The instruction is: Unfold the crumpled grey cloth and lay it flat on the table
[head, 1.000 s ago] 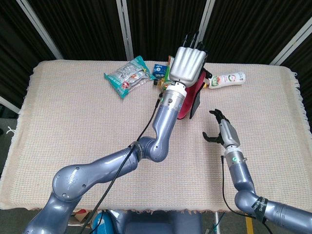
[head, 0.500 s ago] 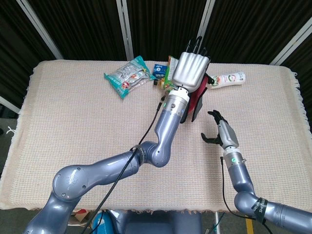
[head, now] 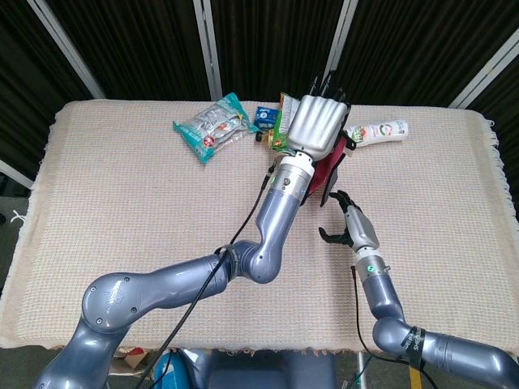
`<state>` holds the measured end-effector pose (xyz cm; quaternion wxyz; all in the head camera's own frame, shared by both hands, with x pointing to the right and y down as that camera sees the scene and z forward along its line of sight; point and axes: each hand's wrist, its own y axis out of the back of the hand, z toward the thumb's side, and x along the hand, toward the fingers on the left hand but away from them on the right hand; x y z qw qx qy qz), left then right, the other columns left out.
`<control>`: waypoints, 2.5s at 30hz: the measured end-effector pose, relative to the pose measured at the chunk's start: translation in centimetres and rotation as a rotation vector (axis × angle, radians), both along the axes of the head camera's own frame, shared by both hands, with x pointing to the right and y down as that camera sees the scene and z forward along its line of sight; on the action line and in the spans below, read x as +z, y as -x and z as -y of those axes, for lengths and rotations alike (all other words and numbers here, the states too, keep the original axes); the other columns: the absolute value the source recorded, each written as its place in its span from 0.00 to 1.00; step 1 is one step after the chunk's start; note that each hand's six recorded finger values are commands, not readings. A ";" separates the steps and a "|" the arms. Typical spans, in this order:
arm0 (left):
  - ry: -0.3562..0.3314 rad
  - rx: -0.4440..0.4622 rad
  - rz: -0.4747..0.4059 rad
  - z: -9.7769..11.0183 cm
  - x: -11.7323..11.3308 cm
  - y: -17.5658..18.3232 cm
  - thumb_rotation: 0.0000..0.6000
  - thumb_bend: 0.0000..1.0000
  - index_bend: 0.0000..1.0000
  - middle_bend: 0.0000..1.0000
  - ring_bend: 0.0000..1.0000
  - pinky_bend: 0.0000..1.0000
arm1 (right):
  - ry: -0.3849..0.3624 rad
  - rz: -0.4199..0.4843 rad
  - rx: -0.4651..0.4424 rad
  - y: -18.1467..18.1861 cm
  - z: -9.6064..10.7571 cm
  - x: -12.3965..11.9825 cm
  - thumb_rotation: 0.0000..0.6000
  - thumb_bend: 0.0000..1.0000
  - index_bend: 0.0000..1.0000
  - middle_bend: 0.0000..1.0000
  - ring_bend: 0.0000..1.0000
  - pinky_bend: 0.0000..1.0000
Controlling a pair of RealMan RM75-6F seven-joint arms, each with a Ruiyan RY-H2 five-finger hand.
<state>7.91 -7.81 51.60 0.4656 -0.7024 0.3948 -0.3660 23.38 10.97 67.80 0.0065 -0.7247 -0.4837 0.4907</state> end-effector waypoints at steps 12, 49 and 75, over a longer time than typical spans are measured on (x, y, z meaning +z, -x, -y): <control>0.017 0.014 -0.034 -0.5 -0.4 -0.3 1.00 0.55 0.56 0.25 0.03 0.02 | -0.013 -0.038 0.025 1.9 1.3 1.6 1.00 0.35 0.15 0.03 0.00 0.01; 0.060 0.042 -0.082 -1.7 -0.2 -0.2 1.00 0.55 0.55 0.25 0.03 0.02 | -0.109 -0.067 0.200 1.6 5.9 1.9 1.00 0.42 0.61 0.26 0.07 0.08; 0.147 0.035 -0.171 -0.8 1.0 4.2 1.00 0.56 0.55 0.25 0.03 0.02 | -0.226 -0.073 0.267 -3.4 6.3 -1.4 1.00 0.58 0.66 0.30 0.09 0.08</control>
